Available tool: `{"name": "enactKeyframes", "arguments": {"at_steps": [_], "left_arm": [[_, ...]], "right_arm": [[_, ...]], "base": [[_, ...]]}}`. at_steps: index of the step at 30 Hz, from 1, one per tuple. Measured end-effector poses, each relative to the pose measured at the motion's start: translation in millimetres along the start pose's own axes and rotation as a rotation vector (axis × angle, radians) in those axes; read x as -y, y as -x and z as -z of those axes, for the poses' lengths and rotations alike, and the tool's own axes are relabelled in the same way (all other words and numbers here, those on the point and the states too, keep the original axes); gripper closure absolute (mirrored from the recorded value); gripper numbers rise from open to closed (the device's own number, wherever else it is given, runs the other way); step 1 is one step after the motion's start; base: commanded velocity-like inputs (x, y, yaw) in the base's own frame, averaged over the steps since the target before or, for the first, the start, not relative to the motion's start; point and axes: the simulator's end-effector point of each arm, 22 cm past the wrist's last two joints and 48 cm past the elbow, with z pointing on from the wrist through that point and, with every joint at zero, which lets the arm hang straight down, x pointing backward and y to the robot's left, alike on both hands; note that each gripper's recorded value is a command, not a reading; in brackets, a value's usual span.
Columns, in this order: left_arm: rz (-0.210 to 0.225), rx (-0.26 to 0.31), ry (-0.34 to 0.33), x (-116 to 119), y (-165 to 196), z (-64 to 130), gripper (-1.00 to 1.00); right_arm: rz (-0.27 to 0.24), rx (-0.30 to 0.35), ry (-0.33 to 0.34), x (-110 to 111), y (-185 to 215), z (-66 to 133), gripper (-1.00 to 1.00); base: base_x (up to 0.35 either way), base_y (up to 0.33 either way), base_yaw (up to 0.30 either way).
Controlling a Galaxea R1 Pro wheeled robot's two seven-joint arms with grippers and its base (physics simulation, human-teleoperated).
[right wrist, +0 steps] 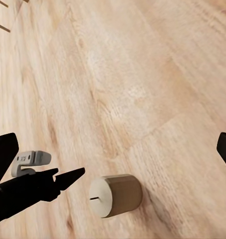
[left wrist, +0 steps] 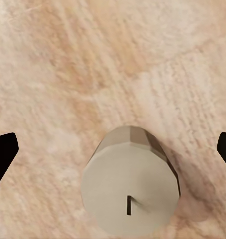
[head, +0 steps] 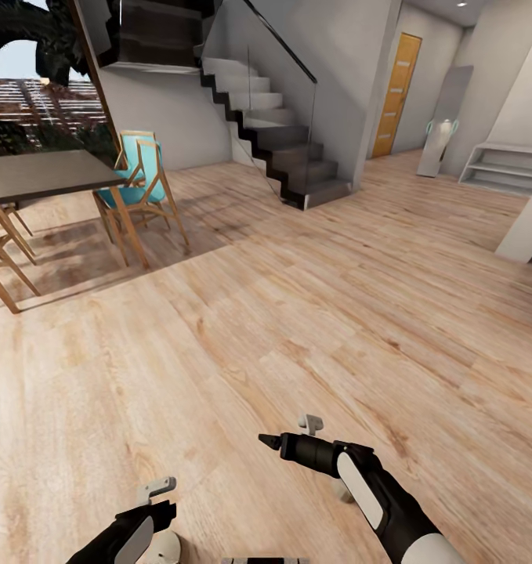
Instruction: Place each of the two pumpkins and all three candles from the living room inside a cabinet in the living room (use any cabinet), then make sure every cabinet is closed, and position the cauldron so it is next to a table in the living room.
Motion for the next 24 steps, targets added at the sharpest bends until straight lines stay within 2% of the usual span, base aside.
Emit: {"name": "enactKeyframes", "arguments": {"at_steps": [10, 17, 24], "left_arm": [[0.005, -0.003, -0.007, 4.0, -13.6, -19.3, -1.00], [0.003, -0.017, -0.088, 22.1, -24.7, -29.9, -1.00], [-0.002, -0.034, -0.086, 21.3, -33.0, -35.6, -1.00]], "right_arm": [[-0.002, 0.002, 0.000, 15.6, -13.8, -9.7, -1.00], [-0.012, -0.007, -0.002, 25.9, -24.6, -16.8, -1.00], [-0.027, -0.021, -0.007, 32.8, -32.2, -21.3, -1.00]], "base": [[0.000, 0.000, 0.000], [0.000, 0.000, 0.000], [0.000, 0.000, 0.000]]}}
